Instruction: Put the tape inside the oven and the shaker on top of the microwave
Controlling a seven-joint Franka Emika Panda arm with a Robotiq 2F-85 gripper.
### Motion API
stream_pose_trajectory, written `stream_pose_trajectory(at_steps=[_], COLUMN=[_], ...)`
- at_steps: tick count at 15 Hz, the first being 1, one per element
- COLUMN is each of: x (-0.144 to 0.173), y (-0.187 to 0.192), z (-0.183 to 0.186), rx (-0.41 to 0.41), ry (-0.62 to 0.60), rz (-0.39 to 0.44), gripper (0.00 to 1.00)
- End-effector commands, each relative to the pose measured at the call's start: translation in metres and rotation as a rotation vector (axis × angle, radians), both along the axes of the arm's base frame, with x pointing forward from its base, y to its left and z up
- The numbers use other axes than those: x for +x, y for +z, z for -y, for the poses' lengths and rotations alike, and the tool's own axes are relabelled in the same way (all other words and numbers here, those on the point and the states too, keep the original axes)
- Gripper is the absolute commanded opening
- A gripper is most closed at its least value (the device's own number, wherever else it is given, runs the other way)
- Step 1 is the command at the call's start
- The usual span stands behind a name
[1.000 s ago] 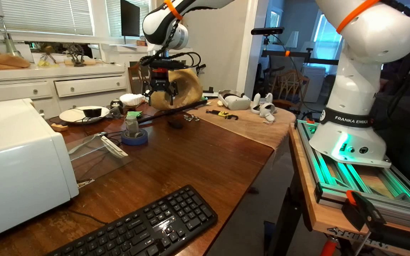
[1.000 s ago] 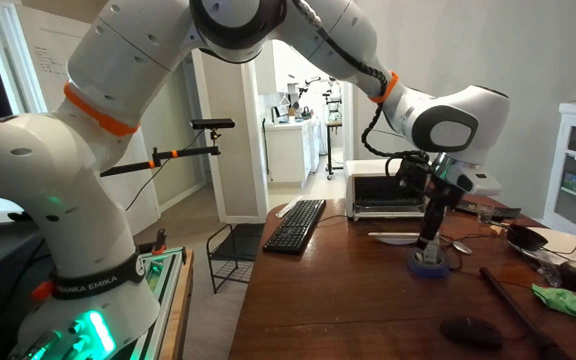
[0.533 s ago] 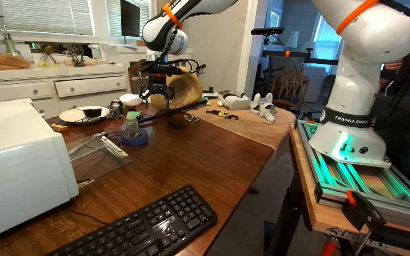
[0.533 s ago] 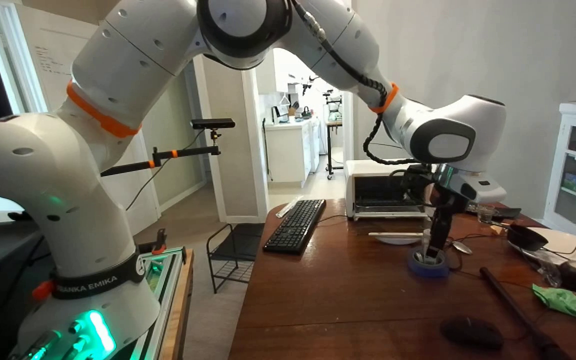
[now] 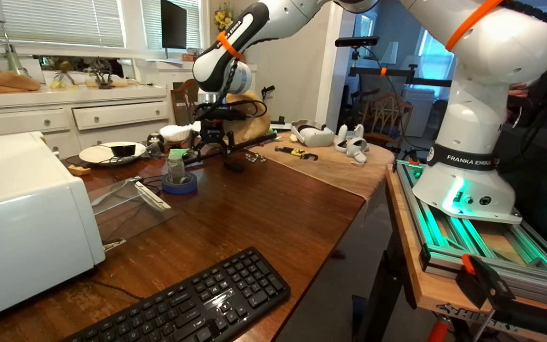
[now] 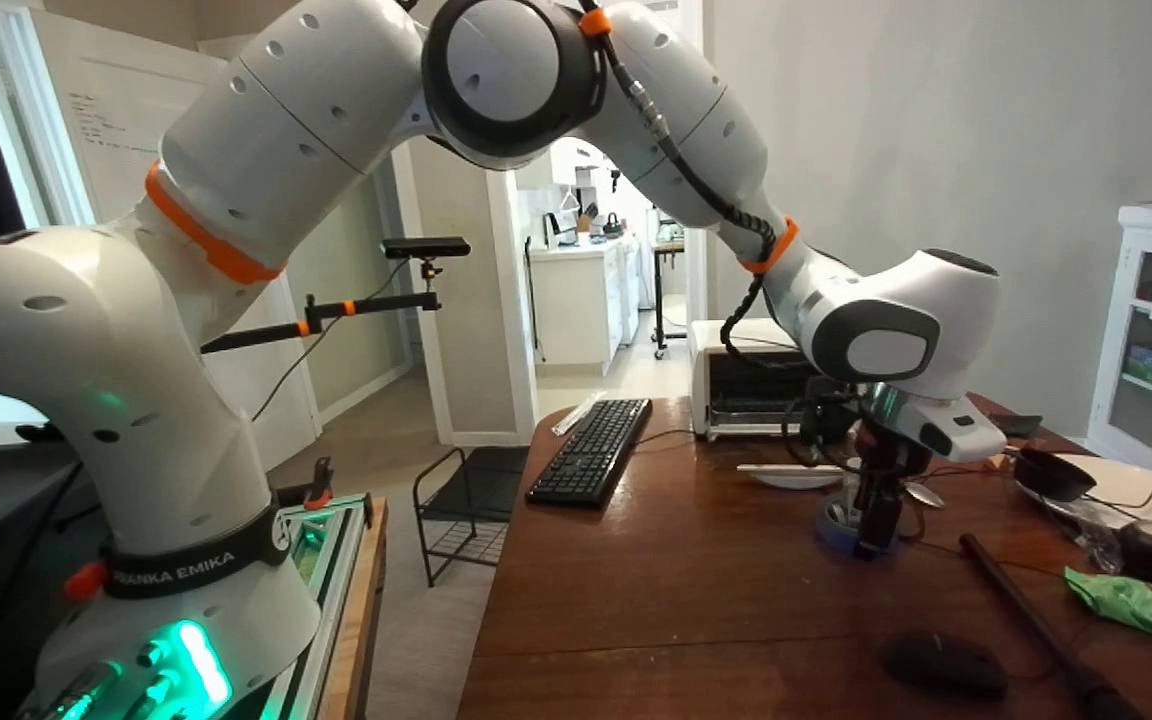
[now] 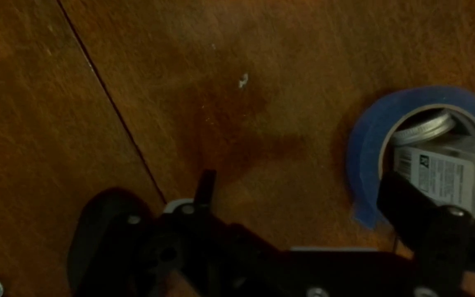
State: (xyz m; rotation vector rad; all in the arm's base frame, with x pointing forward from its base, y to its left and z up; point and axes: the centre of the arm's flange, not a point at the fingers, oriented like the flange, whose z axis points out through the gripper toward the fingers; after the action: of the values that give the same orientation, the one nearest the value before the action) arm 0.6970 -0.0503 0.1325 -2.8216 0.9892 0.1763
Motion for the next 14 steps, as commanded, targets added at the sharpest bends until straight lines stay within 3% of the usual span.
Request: stream_pose_trajectory(at_steps=[1, 5, 6, 8, 11, 14], x=[0.01, 0.023, 0.011, 0.012, 0.022, 0.024], y=[-0.024, -0.034, -0.025, -0.027, -0.03, -0.034], z=[-0.005, -0.021, -0.015, -0.017, -0.013, -0.017], rx=[0.037, 0.009, 0.012, 0.008, 0.025, 0.044], ry=[0.064, 0.039, 0.067, 0.067, 0.06, 0.081], rz=[0.022, 0.097, 0.055, 0.06, 0.133, 0.138], gripper=[1.0, 1.0, 1.0, 1.0, 1.0, 1.0])
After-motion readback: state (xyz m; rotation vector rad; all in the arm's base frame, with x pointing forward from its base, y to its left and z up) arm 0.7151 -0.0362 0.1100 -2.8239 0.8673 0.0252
